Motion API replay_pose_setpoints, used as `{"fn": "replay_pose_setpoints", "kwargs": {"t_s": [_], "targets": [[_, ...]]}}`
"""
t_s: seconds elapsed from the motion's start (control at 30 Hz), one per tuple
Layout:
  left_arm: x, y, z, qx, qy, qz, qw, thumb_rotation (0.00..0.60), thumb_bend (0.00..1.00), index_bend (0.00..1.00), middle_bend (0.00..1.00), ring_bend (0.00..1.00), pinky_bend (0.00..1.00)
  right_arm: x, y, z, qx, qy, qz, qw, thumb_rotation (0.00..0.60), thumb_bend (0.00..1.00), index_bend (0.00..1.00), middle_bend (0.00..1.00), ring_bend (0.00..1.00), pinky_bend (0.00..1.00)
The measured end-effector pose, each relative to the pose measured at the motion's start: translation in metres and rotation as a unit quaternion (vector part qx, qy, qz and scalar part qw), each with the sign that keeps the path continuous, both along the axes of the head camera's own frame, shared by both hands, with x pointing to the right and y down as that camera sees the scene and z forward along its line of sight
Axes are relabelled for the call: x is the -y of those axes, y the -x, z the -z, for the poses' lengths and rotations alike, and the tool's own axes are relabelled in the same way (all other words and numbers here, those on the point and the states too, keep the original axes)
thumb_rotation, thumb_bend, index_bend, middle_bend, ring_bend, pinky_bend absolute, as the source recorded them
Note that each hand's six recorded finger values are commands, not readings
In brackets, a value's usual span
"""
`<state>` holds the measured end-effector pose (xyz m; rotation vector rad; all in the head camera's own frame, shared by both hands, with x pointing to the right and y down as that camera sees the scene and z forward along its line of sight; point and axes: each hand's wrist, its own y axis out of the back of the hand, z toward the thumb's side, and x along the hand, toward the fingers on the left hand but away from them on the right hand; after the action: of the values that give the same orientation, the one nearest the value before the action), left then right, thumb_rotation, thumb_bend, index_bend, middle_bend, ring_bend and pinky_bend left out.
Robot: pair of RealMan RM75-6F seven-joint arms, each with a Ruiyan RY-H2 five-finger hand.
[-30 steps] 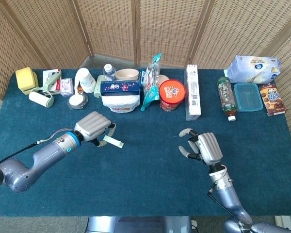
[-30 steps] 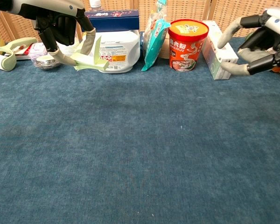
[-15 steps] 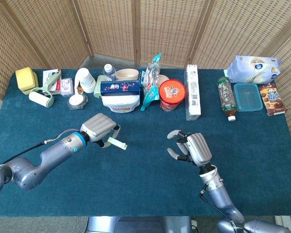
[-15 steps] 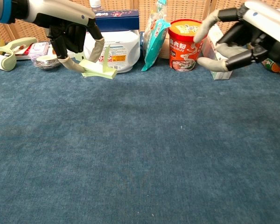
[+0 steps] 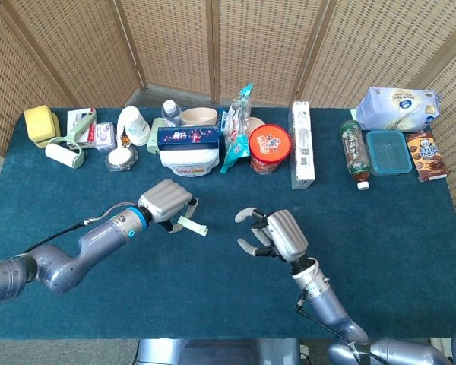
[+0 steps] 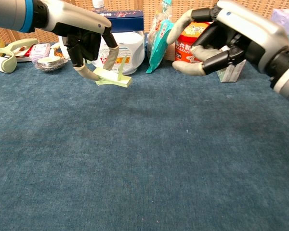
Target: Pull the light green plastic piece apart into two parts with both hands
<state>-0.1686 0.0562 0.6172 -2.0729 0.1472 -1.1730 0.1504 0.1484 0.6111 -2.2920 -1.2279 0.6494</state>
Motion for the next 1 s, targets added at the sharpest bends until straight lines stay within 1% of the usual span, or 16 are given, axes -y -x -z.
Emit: {"fn": "replay_pose_setpoints", "kwargs": {"t_s": [0.33,0.73,1.0], "targets": [[-0.003,-0.018,-0.002,-0.009,0.009,-0.008,0.9999,0.6,0.35,0.6,1.0,1.0,1.0,-0.001,0.017,-0.006,0.002,0.013,0.02,0.9997,0.584,0.3,0.41,1.0,0.97,0.84],[-0.002,-0.038,-0.003,-0.02,0.014,-0.011,0.9996,0.6,0.35,0.6,1.0,1.0,1.0,0.0,0.027,-0.009,0.0,0.022,0.032,0.9993,0.585,0.3,0.42,1.0,0.97,0.84],[0.0,-0.048,-0.004,-0.026,0.013,-0.009,0.9995,0.6,0.35,0.6,1.0,1.0,1.0,-0.001,0.026,-0.012,-0.007,0.026,0.035,0.999,0.584,0.3,0.46,1.0,0.97,0.84]]}}
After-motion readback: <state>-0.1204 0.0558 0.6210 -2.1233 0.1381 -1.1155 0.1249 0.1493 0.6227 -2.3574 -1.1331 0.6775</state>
